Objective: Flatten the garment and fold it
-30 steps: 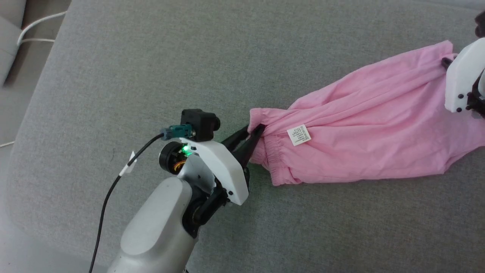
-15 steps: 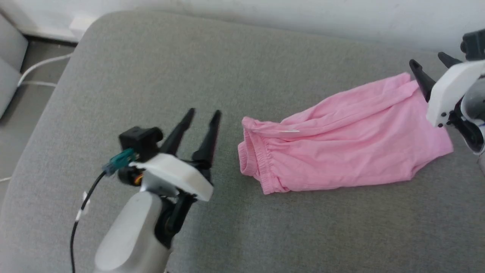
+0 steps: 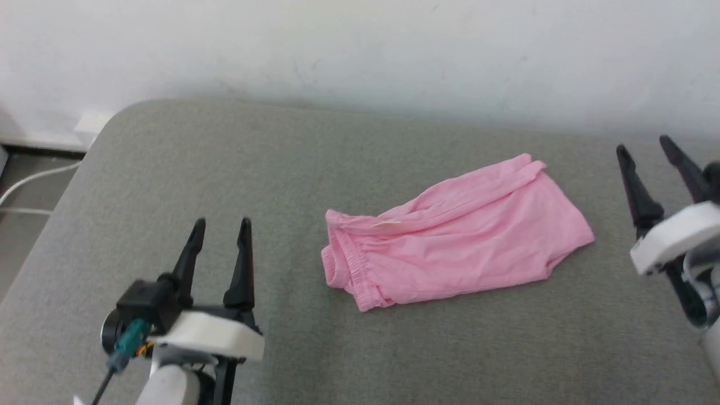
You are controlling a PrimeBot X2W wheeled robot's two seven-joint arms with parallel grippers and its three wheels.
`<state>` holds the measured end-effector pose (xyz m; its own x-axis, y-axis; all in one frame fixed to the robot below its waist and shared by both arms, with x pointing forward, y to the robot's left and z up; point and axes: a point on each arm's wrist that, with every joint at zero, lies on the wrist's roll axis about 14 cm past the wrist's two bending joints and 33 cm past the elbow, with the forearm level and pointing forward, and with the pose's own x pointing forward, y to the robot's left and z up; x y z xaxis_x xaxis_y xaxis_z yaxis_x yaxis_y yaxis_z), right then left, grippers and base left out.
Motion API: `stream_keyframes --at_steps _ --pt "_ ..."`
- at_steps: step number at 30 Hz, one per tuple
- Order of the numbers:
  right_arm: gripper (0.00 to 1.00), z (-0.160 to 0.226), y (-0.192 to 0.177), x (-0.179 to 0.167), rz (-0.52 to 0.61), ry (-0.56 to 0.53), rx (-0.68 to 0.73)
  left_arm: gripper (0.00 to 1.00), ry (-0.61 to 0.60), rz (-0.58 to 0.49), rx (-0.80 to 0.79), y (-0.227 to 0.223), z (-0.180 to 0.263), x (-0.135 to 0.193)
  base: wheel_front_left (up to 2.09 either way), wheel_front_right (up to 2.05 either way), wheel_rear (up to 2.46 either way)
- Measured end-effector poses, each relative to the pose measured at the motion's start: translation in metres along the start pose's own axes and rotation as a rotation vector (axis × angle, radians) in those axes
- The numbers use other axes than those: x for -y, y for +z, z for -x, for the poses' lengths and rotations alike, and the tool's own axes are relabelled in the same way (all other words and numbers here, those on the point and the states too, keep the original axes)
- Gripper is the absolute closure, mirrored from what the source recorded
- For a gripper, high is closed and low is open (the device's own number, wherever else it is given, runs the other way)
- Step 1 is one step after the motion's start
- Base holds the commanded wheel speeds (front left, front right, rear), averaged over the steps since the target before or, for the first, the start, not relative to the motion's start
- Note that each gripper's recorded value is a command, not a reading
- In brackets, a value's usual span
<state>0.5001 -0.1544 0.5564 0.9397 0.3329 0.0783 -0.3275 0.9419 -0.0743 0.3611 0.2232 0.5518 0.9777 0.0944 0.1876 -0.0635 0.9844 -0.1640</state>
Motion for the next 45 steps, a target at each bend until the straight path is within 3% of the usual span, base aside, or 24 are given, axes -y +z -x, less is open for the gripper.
stream_keyframes --at_steps 11,19,27,38,45 --pt "0.00 0.094 -0.017 -0.013 -0.113 -0.177 0.048 0.00 -0.008 -0.058 -0.059 -0.022 0.041 0.011 0.00 0.00 0.00" --pt "0.00 0.118 -0.052 -0.051 -0.132 -0.144 -0.126 0.00 -0.039 -0.075 -0.112 -0.039 0.047 0.021 0.00 0.00 0.00" --pt "0.00 0.105 -0.093 -0.051 -0.150 -0.091 -0.421 0.00 -0.054 -0.081 -0.141 -0.050 0.038 0.026 0.00 0.00 0.00" --pt "0.00 0.025 -0.109 -0.008 -0.201 -0.042 -0.831 0.00 -0.032 -0.082 -0.191 -0.068 0.023 0.021 0.00 0.00 0.00" --pt "0.00 -0.008 -0.145 -0.012 -0.215 -0.020 -1.008 0.00 0.028 -0.095 -0.228 -0.076 0.028 0.003 0.00 0.00 0.00"
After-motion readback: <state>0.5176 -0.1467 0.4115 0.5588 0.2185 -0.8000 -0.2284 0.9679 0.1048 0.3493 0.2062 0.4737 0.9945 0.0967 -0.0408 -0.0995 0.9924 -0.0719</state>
